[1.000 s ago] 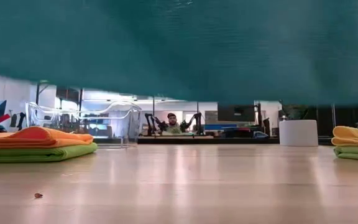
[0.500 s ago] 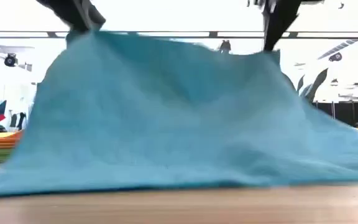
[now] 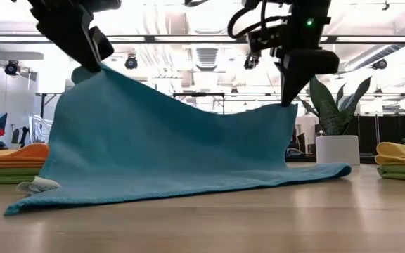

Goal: Fold microfiber towels
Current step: Fold the blue microfiber cloth

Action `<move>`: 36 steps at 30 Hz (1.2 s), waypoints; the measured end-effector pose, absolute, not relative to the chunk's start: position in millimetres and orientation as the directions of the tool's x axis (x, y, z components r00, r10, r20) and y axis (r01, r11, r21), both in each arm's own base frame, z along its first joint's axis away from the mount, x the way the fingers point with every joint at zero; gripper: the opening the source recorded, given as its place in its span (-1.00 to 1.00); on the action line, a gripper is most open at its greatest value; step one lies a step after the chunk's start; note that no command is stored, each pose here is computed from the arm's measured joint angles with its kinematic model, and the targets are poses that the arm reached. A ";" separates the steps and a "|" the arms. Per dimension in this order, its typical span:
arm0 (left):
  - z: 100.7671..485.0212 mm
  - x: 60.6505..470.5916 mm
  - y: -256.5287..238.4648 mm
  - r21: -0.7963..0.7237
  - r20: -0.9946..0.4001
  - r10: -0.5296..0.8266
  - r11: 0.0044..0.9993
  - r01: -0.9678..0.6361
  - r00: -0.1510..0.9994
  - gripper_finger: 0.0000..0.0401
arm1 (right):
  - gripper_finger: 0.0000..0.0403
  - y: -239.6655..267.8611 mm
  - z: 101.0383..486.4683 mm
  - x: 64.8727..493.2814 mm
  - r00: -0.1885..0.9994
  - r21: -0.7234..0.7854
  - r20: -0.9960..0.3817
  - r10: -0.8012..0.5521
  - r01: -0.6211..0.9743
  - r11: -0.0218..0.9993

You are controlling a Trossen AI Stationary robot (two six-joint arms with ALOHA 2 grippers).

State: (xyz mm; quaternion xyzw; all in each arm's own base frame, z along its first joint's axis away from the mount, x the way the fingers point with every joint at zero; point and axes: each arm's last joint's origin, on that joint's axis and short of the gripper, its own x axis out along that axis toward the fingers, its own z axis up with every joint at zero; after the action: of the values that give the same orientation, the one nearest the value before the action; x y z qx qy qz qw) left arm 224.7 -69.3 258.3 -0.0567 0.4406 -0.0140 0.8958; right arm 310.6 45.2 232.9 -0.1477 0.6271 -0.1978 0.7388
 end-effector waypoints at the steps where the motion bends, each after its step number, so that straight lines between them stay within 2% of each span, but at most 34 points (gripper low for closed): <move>1: 257.7 225.6 -71.2 -0.132 -0.780 -0.098 0.991 -0.009 0.618 -1.00 | -0.96 47.8 231.9 309.5 0.135 -0.462 -0.872 -0.471 0.097 0.882; 6: 242.4 235.0 -85.9 -0.209 -0.769 -0.217 0.974 0.085 0.601 -1.00 | -0.96 57.7 219.2 302.5 0.108 -0.408 -0.904 -0.413 0.067 0.910; 15: 208.2 266.3 -106.3 -0.247 -0.795 -0.280 0.960 0.135 0.538 -1.00 | -0.96 59.3 196.7 293.0 0.080 -0.406 -0.908 -0.411 0.071 0.911; 23: 188.1 286.5 -118.2 -0.284 -0.826 -0.328 0.945 0.164 0.458 -1.00 | -0.96 63.1 174.8 286.4 0.079 -0.312 -0.947 -0.313 0.027 0.950; 30: 194.1 295.4 -125.6 -0.360 -0.801 -0.417 0.909 0.211 0.430 -1.00 | -0.96 73.5 174.4 280.6 0.053 -0.299 -0.953 -0.298 -0.023 0.954; 36: 211.0 297.8 -131.9 -0.417 -0.756 -0.491 0.871 0.261 0.433 -1.00 | -0.96 89.8 189.1 285.9 0.106 -0.284 -0.955 -0.277 -0.066 0.956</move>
State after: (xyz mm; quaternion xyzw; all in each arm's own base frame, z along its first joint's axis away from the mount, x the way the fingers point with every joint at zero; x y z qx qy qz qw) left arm 297.8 -131.9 211.0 -0.1192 0.4829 -0.2245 0.8380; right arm 285.9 89.8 189.1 -0.1290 0.6649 -0.0718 0.7322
